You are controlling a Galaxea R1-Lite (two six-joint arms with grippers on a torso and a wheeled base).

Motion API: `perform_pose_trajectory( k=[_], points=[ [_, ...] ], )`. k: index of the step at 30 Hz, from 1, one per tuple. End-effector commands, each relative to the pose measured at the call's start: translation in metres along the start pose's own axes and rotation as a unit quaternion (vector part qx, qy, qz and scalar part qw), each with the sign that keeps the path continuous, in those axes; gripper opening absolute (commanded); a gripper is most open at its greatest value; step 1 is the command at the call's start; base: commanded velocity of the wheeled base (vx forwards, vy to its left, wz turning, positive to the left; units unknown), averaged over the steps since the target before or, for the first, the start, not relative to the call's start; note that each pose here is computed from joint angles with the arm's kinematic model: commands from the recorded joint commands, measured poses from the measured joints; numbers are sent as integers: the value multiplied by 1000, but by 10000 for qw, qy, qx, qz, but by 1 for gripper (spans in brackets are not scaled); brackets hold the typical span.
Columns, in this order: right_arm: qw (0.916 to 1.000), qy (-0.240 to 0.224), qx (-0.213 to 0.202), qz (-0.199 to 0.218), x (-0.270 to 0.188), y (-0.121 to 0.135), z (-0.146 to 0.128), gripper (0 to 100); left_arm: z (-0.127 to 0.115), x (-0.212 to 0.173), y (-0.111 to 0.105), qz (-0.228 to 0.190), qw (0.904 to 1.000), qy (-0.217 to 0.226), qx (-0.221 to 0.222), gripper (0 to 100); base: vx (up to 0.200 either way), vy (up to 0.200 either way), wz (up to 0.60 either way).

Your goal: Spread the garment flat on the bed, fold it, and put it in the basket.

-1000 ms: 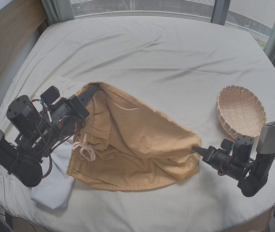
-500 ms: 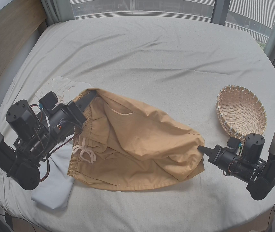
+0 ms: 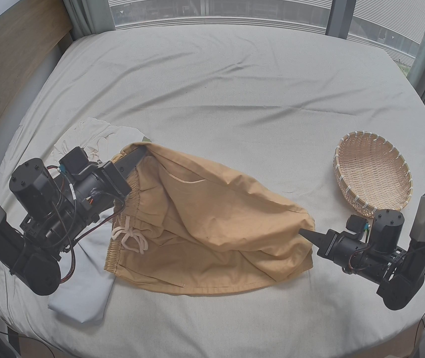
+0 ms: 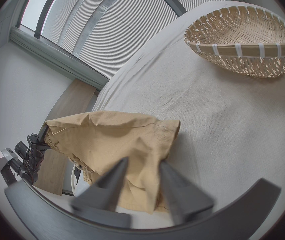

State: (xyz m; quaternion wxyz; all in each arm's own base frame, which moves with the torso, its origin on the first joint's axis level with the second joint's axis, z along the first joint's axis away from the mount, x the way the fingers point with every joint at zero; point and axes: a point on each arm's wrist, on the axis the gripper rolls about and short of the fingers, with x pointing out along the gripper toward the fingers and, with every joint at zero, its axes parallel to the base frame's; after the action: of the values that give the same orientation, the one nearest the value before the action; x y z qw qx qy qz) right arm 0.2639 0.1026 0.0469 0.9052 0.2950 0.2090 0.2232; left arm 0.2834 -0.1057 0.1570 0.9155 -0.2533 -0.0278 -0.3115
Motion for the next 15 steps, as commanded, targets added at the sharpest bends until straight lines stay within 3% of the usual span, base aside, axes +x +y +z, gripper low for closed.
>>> perform_pose_trajectory(
  k=[1, 15],
  points=[
    [10000, -80, -11, 26, 6, -1, 3, 100, 0, 0, -1, -8, 10000, -5, 2, 0, 0, 0, 0],
    [9991, -335, -92, 258, 1, 12, 16, 100, -2, -1, 0, 11, 10000, 27, 8, 0, 0, 0, 0]
  ],
)
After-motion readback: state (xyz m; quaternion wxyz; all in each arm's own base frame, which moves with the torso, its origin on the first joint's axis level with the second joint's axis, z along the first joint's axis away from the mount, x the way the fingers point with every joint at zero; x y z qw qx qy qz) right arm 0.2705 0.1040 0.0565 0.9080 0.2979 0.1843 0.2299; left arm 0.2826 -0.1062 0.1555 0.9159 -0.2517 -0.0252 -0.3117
